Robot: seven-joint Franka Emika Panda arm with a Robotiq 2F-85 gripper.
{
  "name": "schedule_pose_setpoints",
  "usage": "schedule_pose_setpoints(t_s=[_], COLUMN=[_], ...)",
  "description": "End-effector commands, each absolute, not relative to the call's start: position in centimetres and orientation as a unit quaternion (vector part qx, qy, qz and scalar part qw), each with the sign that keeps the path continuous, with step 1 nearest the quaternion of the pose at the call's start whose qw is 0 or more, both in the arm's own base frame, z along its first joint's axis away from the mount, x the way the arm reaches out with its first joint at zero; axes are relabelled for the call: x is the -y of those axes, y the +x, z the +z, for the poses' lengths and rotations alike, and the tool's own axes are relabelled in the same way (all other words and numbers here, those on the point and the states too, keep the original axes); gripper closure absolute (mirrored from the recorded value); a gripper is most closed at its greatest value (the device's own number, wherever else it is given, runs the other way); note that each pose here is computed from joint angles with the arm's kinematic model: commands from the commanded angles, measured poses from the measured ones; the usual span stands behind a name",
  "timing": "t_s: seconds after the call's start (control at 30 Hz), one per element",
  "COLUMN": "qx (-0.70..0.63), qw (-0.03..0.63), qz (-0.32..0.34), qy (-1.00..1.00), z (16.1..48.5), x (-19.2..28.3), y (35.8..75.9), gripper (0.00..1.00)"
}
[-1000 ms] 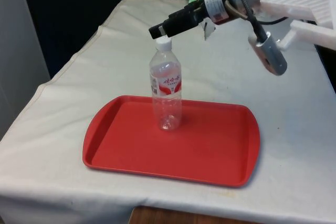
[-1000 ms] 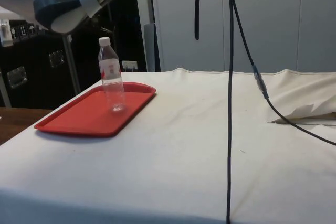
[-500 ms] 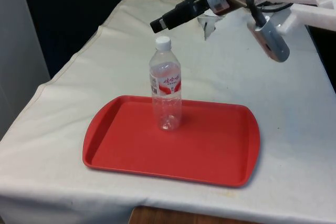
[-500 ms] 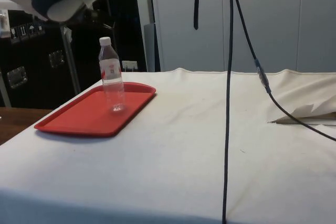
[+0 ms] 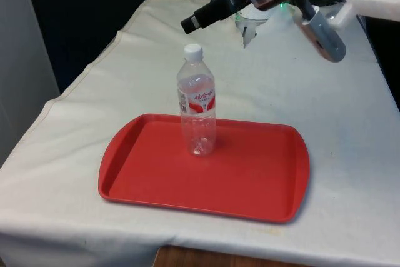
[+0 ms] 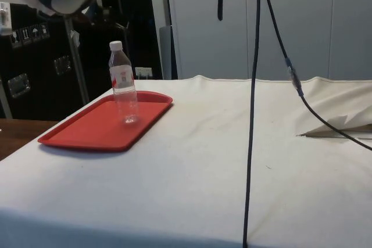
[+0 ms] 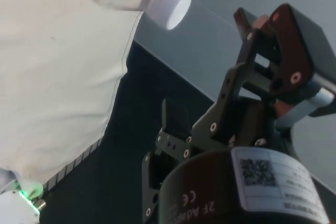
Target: Place the bottle upright on the tray.
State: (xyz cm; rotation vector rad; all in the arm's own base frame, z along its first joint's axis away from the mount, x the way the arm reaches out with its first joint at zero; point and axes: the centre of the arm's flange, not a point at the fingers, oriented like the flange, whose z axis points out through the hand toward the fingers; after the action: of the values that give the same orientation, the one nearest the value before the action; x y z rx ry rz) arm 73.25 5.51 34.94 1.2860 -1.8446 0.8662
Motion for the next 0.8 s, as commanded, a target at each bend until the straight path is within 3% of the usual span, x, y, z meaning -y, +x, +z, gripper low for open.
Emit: schedule_pose_setpoints(t_s=[0.0, 0.77], qx=[0.72, 0.727], qw=[0.348, 0.351], qz=[0.332, 0.324], qy=[0.501, 0.493], z=[35.3, 35.8], x=[-5.7, -5.7], y=[73.0, 71.7], gripper=[0.0, 0.0])
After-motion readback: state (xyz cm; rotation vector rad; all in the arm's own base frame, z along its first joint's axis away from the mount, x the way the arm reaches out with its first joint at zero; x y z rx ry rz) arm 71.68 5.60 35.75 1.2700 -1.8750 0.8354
